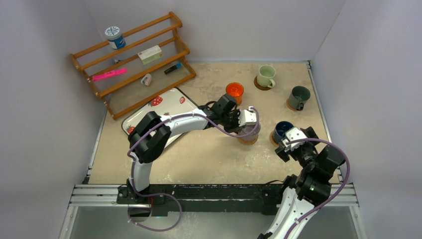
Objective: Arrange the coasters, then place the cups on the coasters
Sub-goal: Place the cup on the coaster.
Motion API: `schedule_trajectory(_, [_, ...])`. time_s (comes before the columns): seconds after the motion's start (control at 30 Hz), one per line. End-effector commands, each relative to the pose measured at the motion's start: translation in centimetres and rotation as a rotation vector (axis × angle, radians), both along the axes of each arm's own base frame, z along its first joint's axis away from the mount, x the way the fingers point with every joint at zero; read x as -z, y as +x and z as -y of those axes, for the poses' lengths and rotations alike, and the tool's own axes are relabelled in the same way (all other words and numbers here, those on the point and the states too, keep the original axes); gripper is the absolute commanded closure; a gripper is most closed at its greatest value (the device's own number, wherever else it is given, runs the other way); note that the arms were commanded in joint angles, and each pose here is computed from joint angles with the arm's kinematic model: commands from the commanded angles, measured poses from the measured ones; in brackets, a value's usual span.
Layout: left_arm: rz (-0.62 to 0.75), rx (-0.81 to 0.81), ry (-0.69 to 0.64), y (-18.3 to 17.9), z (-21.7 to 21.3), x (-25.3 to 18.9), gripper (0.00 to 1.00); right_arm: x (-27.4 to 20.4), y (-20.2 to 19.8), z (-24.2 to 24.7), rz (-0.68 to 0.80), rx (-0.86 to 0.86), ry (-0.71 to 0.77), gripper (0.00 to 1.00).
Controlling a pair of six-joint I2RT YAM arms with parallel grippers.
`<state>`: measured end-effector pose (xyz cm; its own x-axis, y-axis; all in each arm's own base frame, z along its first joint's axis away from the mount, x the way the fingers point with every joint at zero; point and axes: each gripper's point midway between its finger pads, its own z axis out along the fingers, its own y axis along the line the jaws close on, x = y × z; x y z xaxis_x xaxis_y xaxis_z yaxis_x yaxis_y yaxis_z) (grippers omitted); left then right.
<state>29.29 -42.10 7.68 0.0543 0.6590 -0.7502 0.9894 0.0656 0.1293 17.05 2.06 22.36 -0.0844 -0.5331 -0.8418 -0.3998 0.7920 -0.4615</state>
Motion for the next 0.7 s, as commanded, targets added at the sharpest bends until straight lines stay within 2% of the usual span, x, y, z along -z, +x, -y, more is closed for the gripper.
schedule_trajectory(0.0, [0.042, 0.029, -0.070, 0.2, 0.9, -3.2, 0.70, -0.1, -0.1, -0.5, 0.013, -0.027, 0.005, 0.01])
schedule_trajectory(0.07, [0.040, 0.035, -0.072, 0.1, 0.9, -3.3, 0.63, -0.1, -0.1, -0.5, 0.013, -0.029, 0.005, 0.01])
schedule_trajectory(0.27, [0.032, 0.038, -0.071, -0.1, 0.9, -3.2, 0.60, -0.1, -0.1, -0.6, 0.013, -0.029, 0.005, 0.01])
schedule_trajectory(0.3, [0.033, 0.040, -0.071, -0.1, 0.9, -3.3, 0.54, -0.1, -0.1, -0.5, 0.012, -0.028, 0.005, 0.01])
schedule_trajectory(0.4, [0.033, 0.041, -0.070, -0.2, 0.8, -3.3, 0.27, -0.1, -0.1, -0.6, 0.012, -0.030, 0.005, 0.01])
schedule_trajectory(0.43, [0.032, 0.041, -0.070, -0.2, 0.8, -3.4, 0.21, -0.1, -0.1, -0.6, 0.012, -0.030, 0.005, 0.01])
schedule_trajectory(0.5, [0.031, 0.045, -0.073, -0.3, 0.8, -3.5, 0.16, -0.1, -0.1, -0.6, 0.012, -0.030, 0.005, 0.01])
schedule_trajectory(0.67, [0.034, 0.052, -0.080, -0.6, 0.6, -4.3, 0.11, 0.0, -0.1, -0.6, 0.010, -0.031, 0.005, 0.01])
